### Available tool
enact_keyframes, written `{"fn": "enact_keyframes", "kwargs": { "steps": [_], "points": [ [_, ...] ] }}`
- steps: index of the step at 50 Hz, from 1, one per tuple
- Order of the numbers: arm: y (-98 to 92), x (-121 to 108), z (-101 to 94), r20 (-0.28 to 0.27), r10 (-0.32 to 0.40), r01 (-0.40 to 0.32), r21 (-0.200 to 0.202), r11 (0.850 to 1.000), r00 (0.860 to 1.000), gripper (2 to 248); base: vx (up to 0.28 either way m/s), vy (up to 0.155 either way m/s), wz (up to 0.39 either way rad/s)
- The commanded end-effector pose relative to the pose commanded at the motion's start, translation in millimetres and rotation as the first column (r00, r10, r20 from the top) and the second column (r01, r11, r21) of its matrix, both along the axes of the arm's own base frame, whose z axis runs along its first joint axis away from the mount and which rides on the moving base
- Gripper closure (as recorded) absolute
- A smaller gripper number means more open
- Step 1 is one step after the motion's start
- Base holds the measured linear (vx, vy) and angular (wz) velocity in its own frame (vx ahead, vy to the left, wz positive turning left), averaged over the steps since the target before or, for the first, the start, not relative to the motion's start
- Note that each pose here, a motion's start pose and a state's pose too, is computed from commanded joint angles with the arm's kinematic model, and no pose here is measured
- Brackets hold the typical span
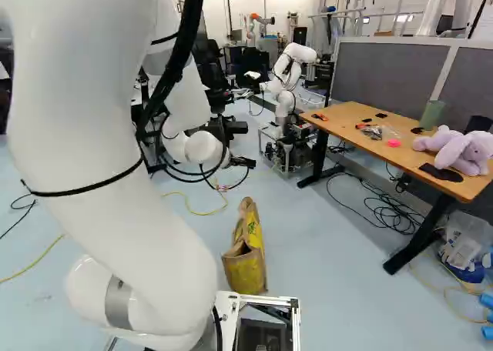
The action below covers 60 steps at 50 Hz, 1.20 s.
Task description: Pick up the bag on the ground and place it on the table
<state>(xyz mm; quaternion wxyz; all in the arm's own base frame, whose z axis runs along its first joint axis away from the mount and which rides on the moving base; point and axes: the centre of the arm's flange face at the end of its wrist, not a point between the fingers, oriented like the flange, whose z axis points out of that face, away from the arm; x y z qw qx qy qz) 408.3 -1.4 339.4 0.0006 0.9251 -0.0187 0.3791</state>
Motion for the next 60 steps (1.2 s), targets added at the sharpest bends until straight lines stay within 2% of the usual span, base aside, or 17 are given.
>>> {"fn": "enact_keyframes", "kwargs": {
  "steps": [20,42,60],
  "points": [
    [0.4,31.3,-10.8,-0.12,-0.023,0.025,0.016,1.0,0.993,3,0.0,0.0,0.0],
    [5.1,71.8,-44.8,-0.271,-0.046,0.057,0.035,0.998,0.961,3,0.0,0.0,0.0],
    [5.9,104.6,-71.2,-0.308,-0.051,0.066,0.038,0.997,0.95,3,0.0,0.0,0.0]
  ]
}}
